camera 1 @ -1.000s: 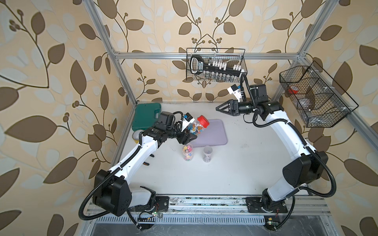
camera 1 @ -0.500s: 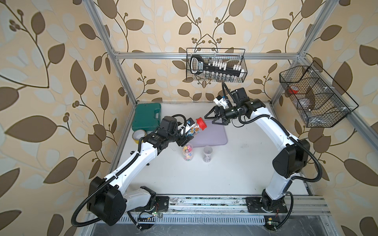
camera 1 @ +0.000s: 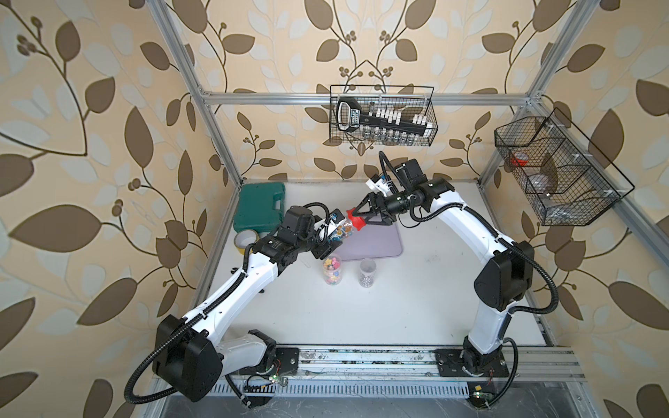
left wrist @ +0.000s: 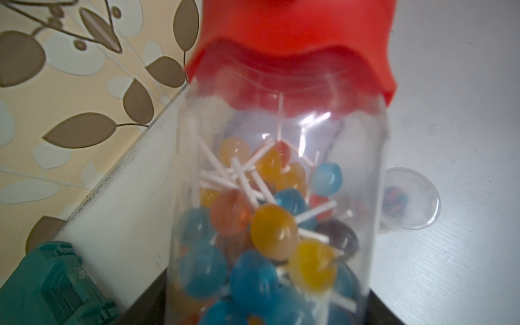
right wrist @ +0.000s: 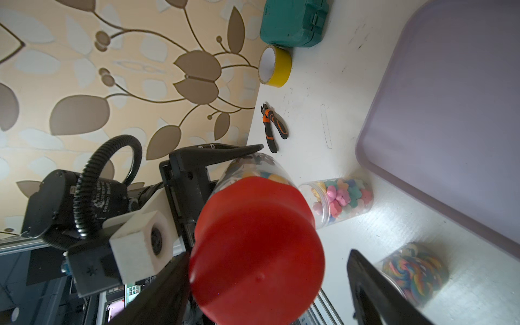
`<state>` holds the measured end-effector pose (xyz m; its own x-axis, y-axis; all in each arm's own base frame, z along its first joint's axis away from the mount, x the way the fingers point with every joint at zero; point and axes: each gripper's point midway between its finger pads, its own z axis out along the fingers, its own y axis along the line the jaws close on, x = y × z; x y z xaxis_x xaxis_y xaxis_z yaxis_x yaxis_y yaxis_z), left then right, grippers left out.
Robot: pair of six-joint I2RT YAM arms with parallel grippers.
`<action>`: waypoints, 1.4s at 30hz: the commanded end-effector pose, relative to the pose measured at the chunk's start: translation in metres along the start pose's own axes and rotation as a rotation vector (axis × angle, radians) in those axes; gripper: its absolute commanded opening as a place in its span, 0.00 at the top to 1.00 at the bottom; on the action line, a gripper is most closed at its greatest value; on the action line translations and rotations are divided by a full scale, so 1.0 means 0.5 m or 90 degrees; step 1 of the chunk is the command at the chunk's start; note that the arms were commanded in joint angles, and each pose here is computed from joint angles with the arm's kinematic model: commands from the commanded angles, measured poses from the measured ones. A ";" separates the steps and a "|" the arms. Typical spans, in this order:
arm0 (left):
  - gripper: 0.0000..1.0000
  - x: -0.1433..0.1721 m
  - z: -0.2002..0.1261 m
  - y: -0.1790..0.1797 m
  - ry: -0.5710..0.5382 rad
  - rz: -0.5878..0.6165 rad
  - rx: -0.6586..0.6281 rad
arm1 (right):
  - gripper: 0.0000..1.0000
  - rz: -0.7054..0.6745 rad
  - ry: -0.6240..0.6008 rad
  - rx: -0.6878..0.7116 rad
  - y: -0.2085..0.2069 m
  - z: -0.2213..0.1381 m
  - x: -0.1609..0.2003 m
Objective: Pour the candies out of the jar
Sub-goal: Unscrew the lid from the jar.
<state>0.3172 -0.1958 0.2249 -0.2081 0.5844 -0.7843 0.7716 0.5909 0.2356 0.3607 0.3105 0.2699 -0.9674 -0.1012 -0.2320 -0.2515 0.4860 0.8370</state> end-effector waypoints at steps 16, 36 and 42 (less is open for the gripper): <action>0.34 -0.060 -0.020 -0.009 -0.073 0.010 0.015 | 0.40 -0.041 -0.001 -0.024 0.022 0.006 -0.005; 0.34 -0.091 -0.007 -0.056 -0.109 -0.078 0.149 | 0.44 -0.275 -0.007 -0.146 0.063 -0.004 0.053; 0.34 -0.109 -0.013 -0.055 -0.135 -0.117 0.194 | 0.44 -0.333 -0.011 -0.180 0.078 -0.013 0.072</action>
<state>0.2942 -0.2168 0.2081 -0.3880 0.4542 -0.8019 0.8288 0.5526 -0.0880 0.3476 0.3079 0.2680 -0.7970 -0.2043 -0.5683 -0.6031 0.3184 0.7314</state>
